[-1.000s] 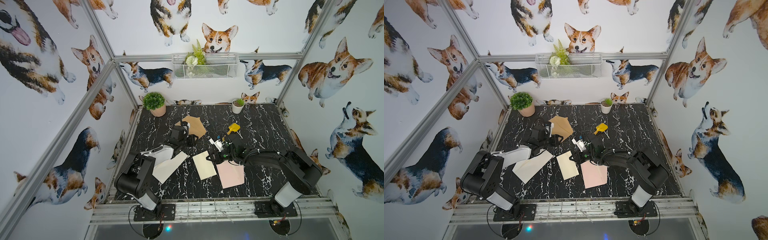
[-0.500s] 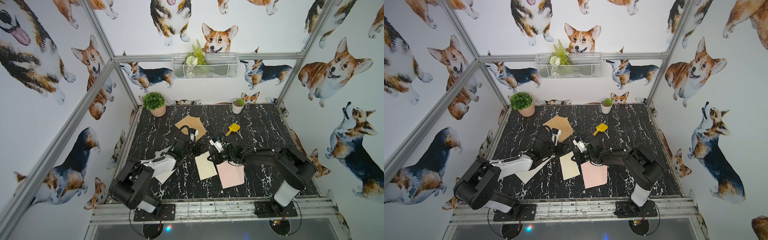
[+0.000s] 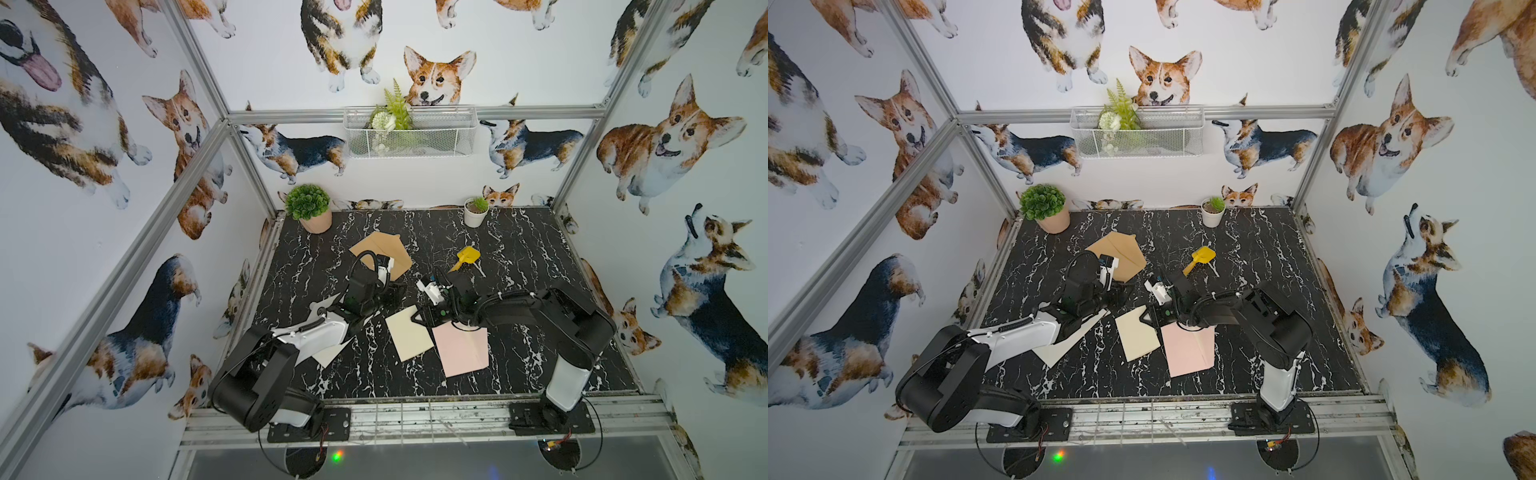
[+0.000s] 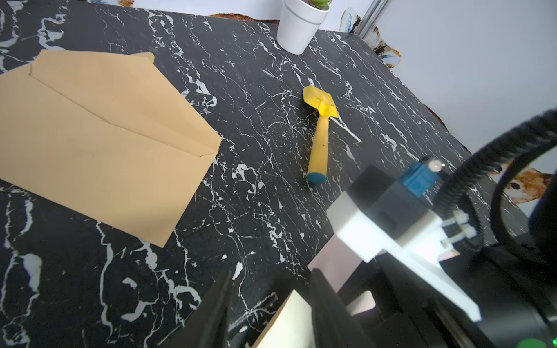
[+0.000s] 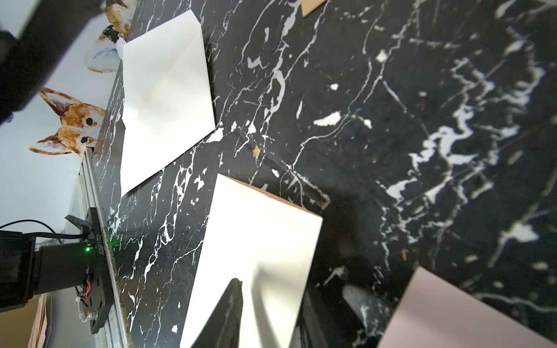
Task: Take the letter paper out of the envelope
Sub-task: Place the letter paper at the center of the board, then move the envelope to the center of the board.
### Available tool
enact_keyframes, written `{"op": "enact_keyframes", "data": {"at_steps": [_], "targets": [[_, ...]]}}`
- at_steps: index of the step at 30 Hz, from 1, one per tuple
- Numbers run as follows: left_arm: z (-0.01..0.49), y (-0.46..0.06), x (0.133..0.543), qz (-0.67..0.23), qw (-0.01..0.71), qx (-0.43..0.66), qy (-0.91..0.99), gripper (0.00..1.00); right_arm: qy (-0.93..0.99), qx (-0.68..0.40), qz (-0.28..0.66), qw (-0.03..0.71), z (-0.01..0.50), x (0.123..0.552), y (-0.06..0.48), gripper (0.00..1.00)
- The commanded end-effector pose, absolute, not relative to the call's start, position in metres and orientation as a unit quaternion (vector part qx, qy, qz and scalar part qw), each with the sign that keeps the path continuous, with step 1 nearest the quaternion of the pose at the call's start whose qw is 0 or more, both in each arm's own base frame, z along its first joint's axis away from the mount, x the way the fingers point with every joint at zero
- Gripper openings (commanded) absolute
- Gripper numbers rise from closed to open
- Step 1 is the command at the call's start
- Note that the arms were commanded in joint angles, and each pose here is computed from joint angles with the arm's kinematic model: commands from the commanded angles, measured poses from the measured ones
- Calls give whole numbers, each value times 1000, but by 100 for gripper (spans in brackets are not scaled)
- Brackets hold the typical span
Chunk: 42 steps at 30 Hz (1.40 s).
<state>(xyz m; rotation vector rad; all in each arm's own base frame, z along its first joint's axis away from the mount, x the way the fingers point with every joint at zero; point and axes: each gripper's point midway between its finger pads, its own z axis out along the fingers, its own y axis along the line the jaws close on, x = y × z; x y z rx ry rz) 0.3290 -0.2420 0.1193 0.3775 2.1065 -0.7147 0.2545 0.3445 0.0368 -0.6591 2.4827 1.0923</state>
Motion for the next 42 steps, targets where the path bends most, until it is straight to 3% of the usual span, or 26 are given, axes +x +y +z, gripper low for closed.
{"op": "enact_keyframes", "data": {"at_steps": [1,9,17,21,24,28,42], "targets": [[125,-242,331,-283,441,155,837,45,877,-234,371,195,45,259,340,41],[121,-242,331,-281,437,157,840,47,908,-207,286,224,63,265,303,62],[118,-243,331,-283,434,157,841,48,943,-156,157,250,89,246,220,69],[115,-246,331,-288,429,156,842,48,958,-104,113,243,92,219,175,67],[113,-248,331,-290,428,157,842,48,958,-55,132,249,95,202,159,58],[110,-249,331,-289,426,158,843,48,960,-23,126,250,88,190,146,53],[108,-247,331,-281,428,160,844,48,961,-12,133,244,43,189,150,55]]}}
